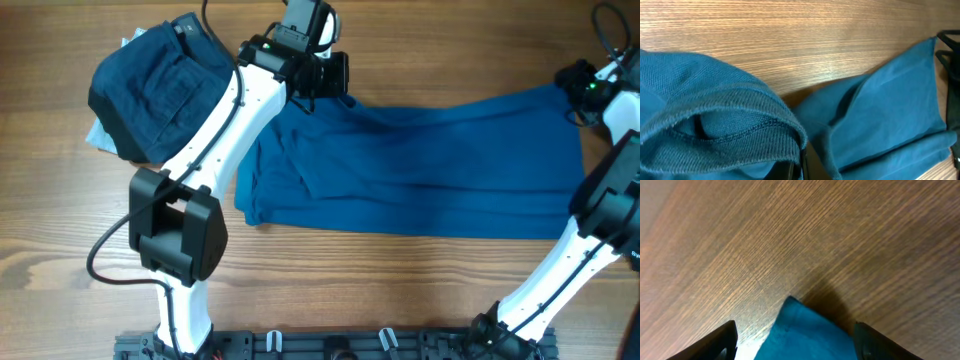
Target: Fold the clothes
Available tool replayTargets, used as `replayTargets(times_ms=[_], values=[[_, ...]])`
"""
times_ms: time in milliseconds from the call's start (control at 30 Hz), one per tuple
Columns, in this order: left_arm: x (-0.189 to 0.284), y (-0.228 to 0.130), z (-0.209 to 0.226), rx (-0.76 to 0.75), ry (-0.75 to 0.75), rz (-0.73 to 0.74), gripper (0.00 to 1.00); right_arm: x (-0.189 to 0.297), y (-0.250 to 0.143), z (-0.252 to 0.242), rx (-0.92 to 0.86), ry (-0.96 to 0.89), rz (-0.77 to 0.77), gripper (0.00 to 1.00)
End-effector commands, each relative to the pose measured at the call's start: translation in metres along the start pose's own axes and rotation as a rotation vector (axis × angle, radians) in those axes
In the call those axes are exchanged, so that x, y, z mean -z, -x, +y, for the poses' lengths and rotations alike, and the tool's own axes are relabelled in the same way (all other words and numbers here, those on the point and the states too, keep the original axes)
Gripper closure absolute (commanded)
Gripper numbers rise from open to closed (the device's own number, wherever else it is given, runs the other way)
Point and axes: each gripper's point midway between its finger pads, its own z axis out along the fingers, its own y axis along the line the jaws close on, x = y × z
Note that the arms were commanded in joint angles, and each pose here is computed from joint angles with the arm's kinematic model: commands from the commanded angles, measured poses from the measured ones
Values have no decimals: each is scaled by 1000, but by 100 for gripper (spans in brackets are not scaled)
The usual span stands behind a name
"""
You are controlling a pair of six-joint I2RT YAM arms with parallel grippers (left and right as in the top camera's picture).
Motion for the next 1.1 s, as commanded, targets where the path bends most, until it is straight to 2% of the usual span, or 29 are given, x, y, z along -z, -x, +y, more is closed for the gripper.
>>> replayTargets(times_ms=[0,33,167,267,333,433,600,800,1067], values=[[2,2,-5,-10,-3,-11,96,-16,-2,0,22,-101,-36,27],[2,2,-5,-4,-3,-11,96,-19,-6,0,31,-113,-31,27],[2,1,-5,1,-1,-5,96,-31,-27,-17,39,-195,21,40],[2,0,-4,2,1,-1,96,-31,-37,-27,30,-227,58,66],[2,-1,-4,3,2,2,96,-27,-34,-29,18,-221,66,96],[3,-1,-3,3,3,2,96,-12,-18,-8,29,-78,87,96],[15,-4,-3,-12,14,7,96,47,24,20,-5,132,49,96],[41,-5,6,-18,96,-14,96,110,42,4,-48,103,33,96],[51,-49,22,14,171,160,96,143,7,-25,-162,21,193,96]])
